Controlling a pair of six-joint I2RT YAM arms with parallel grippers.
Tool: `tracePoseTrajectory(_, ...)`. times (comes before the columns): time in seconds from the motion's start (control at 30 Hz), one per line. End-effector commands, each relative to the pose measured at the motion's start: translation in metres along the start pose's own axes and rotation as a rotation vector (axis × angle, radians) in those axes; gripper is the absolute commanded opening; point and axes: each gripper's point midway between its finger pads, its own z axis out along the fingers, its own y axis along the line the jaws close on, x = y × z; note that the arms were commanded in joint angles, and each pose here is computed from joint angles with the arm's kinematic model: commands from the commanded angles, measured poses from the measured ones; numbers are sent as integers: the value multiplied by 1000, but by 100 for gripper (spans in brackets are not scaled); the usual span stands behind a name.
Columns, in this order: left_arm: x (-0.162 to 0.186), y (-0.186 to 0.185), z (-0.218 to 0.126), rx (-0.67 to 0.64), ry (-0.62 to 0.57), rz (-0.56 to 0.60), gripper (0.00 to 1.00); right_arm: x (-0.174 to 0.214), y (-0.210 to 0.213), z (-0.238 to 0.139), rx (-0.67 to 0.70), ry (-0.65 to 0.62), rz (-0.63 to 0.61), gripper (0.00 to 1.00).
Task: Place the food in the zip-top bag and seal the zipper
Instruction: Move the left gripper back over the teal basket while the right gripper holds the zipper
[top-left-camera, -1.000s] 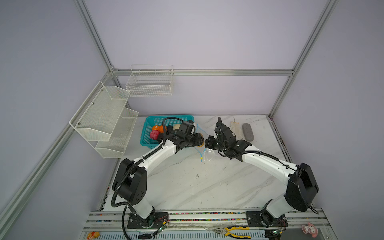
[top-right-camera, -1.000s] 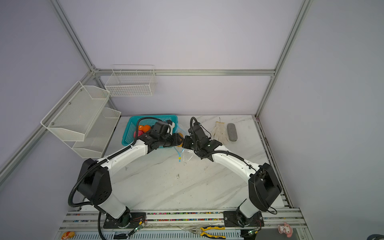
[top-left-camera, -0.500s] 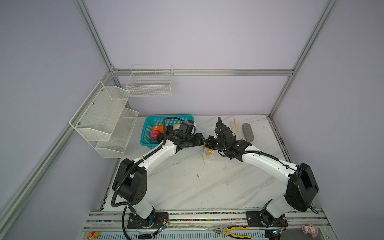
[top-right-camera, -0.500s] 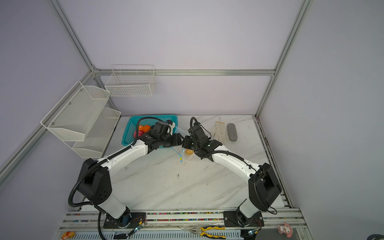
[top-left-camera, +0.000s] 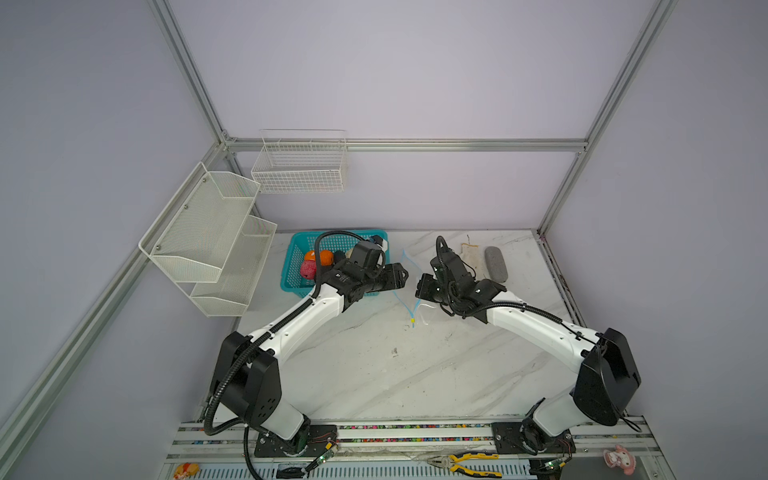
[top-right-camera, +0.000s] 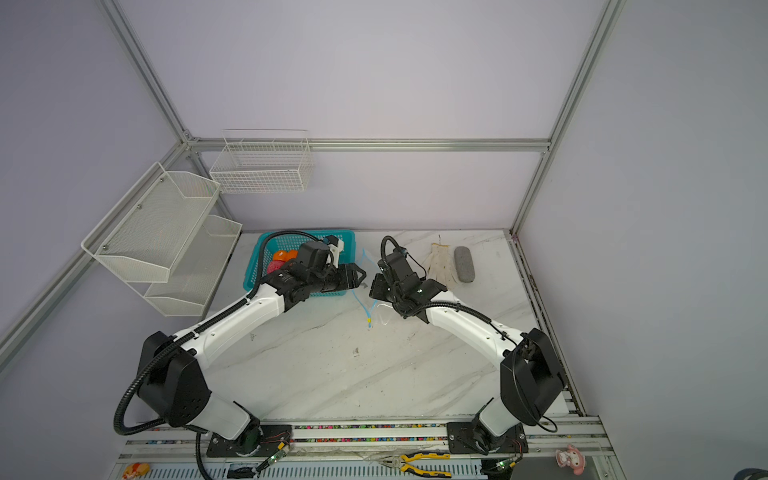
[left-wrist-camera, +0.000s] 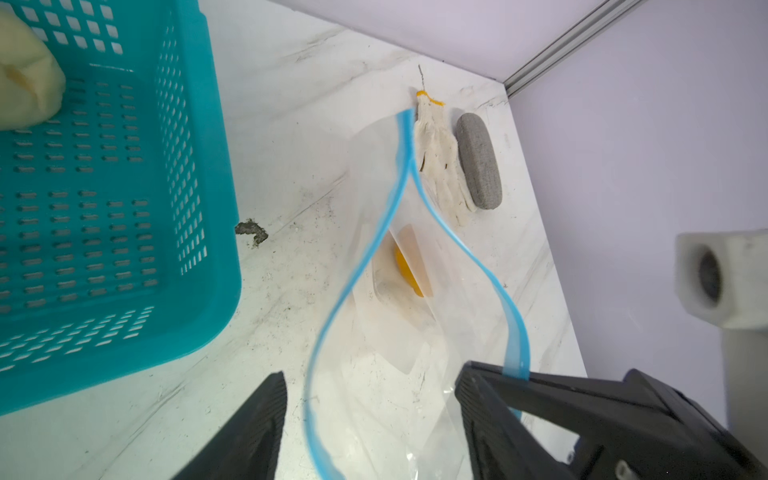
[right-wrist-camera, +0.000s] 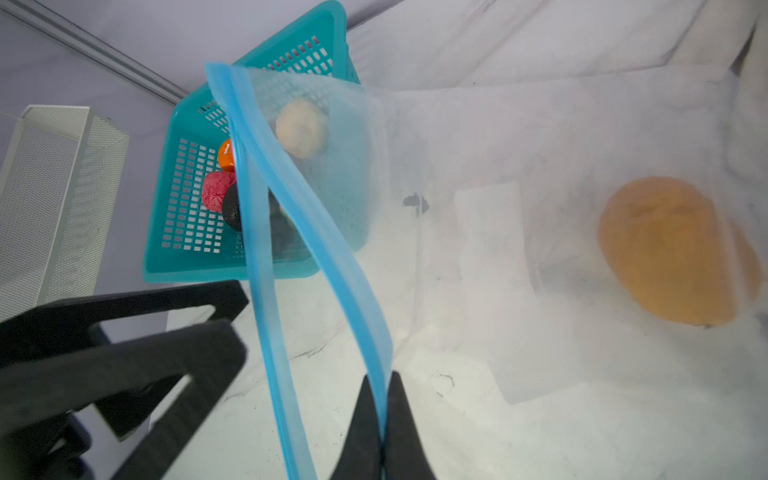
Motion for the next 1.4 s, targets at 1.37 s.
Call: tracePoseTrajectory(1.37, -89, 210, 24, -707, 120, 43, 86, 12, 1, 17, -37, 35, -27, 0)
